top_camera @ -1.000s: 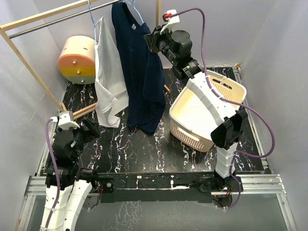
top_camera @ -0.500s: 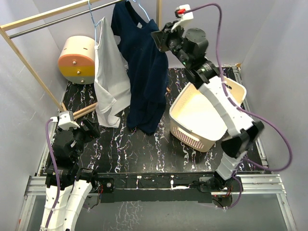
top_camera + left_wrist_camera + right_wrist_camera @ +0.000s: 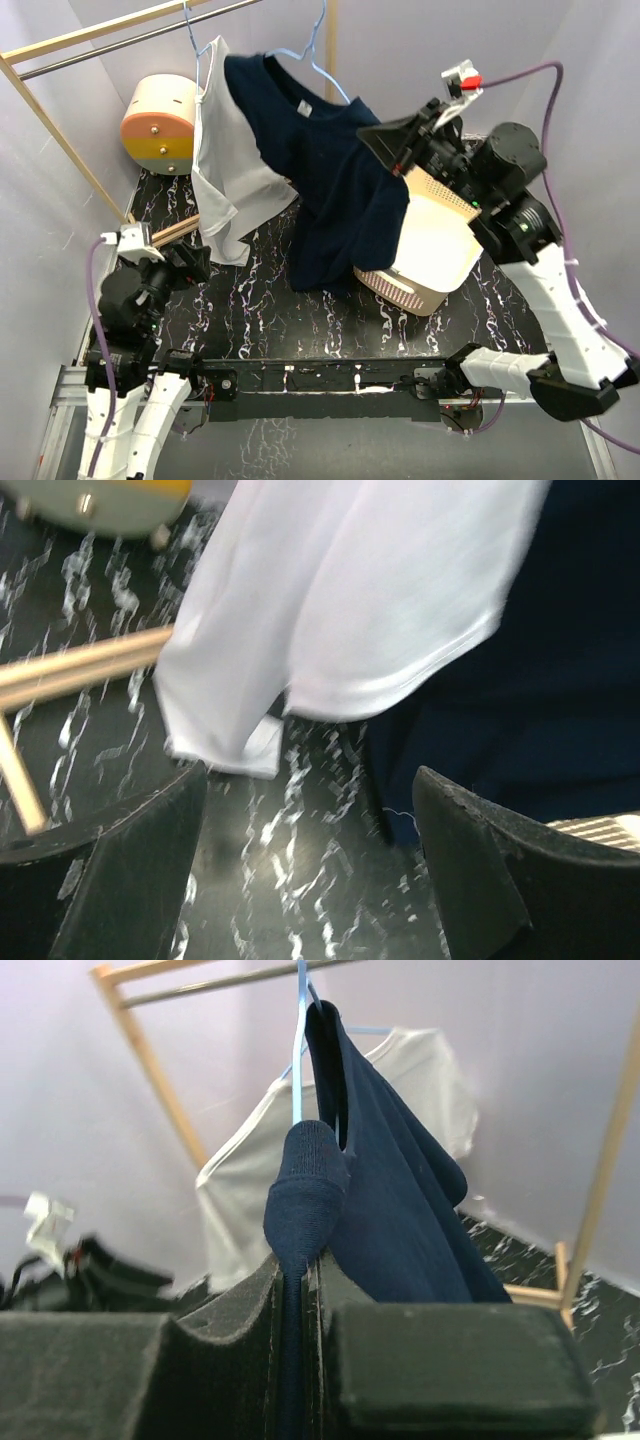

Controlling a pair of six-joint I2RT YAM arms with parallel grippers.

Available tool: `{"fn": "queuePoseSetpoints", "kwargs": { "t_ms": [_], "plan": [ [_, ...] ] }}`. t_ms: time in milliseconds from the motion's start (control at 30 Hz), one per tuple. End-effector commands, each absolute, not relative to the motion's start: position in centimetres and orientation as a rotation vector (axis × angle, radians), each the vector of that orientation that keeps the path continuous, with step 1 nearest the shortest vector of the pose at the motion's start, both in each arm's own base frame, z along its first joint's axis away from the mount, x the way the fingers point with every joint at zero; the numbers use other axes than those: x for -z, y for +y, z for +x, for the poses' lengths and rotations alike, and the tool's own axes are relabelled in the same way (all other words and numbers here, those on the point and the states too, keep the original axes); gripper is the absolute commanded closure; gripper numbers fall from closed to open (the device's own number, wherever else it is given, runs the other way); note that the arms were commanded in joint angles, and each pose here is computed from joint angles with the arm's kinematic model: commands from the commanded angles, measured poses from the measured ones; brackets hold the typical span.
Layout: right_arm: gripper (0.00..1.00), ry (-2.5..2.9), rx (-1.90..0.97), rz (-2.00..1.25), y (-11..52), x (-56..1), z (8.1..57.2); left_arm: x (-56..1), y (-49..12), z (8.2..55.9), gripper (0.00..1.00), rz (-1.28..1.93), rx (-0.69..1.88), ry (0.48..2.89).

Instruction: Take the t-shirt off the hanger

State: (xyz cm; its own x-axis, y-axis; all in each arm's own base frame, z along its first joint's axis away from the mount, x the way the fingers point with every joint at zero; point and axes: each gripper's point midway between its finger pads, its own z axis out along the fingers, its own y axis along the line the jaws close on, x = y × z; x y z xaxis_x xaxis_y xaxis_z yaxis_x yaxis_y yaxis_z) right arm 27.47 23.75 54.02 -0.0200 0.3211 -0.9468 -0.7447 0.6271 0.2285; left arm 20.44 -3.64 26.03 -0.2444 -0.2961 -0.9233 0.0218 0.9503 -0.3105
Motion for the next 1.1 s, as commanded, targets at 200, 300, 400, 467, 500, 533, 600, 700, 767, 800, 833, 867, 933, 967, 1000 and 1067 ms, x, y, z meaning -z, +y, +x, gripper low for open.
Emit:
{"fn": "queuePoseSetpoints", "kwargs": {
  "t_ms": [200, 300, 400, 467, 500, 533, 600, 700, 767, 800, 833, 867, 933, 967, 1000, 1067],
  "plan": [
    [0.92, 1.338, -1.232, -0.747, 22.3, -51.6, 12.2, -50.6, -12.3, 17.6, 0.2, 0.326, 0.704, 1.306],
    [0.92, 1.354, -1.277, -0.799, 21.6, -50.7, 9.6, -53.6, -15.5, 16.8, 0.25, 0.492, 0.884, 1.254],
    [0.92, 1.361, -1.306, -0.848, 21.3, -50.1, 8.1, -55.4, -18.2, 15.7, 0.26, 0.64, 1.096, 1.196],
    [0.92, 1.345, -1.332, -0.883, 21.3, -50.1, 7.3, -55.6, -19.4, 15.4, 0.25, 0.711, 1.223, 1.184],
    [0.92, 1.337, -1.339, -0.892, 21.3, -50.1, 7.1, -55.2, -20.0, 15.6, 0.24, 0.748, 1.286, 1.199],
    [0.92, 1.336, -1.341, -0.892, 21.3, -50.1, 7.1, -55.2, -20.2, 15.5, 0.24, 0.768, 1.329, 1.194],
    [0.92, 1.345, -1.333, -0.884, 21.5, -49.9, 7.5, -55.2, -20.6, 15.6, 0.23, 0.781, 1.393, 1.193],
    [0.92, 1.365, -1.314, -0.868, 21.9, -49.4, 8.7, -55.0, -20.7, 15.4, 0.22, 0.792, 1.432, 1.184],
    [0.92, 1.375, -1.31, -0.86, 22.2, -48.9, 9.4, -54.8, -20.8, 15.3, 0.22, 0.795, 1.446, 1.182],
    [0.92, 1.379, -1.308, -0.857, 22.4, -48.7, 9.8, -54.8, -20.8, 15.1, 0.22, 0.8, 1.458, 1.178],
    [0.92, 1.386, -1.309, -0.853, 22.7, -48.5, 10.2, -54.7, -20.9, 14.9, 0.21, 0.806, 1.469, 1.171],
    [0.92, 1.388, -1.311, -0.853, 22.9, -48.3, 10.5, -54.6, -20.9, 14.9, 0.21, 0.807, 1.482, 1.169],
    [0.92, 1.389, -1.321, -0.856, 23.3, -48.0, 10.9, -54.1, -21.0, 15.1, 0.21, 0.807, 1.495, 1.183],
    [0.92, 1.388, -1.323, -0.854, 23.4, -48.0, 11.1, -53.7, -21.0, 15.2, 0.21, 0.805, 1.498, 1.194],
    [0.92, 1.384, -1.325, -0.855, 23.5, -48.0, 11.2, -53.4, -21.1, 15.4, 0.21, 0.804, 1.502, 1.202],
    [0.92, 1.382, -1.321, -0.852, 23.7, -48.0, 11.6, -52.7, -21.2, 15.5, 0.21, 0.804, 1.51, 1.213]
  ]
}}
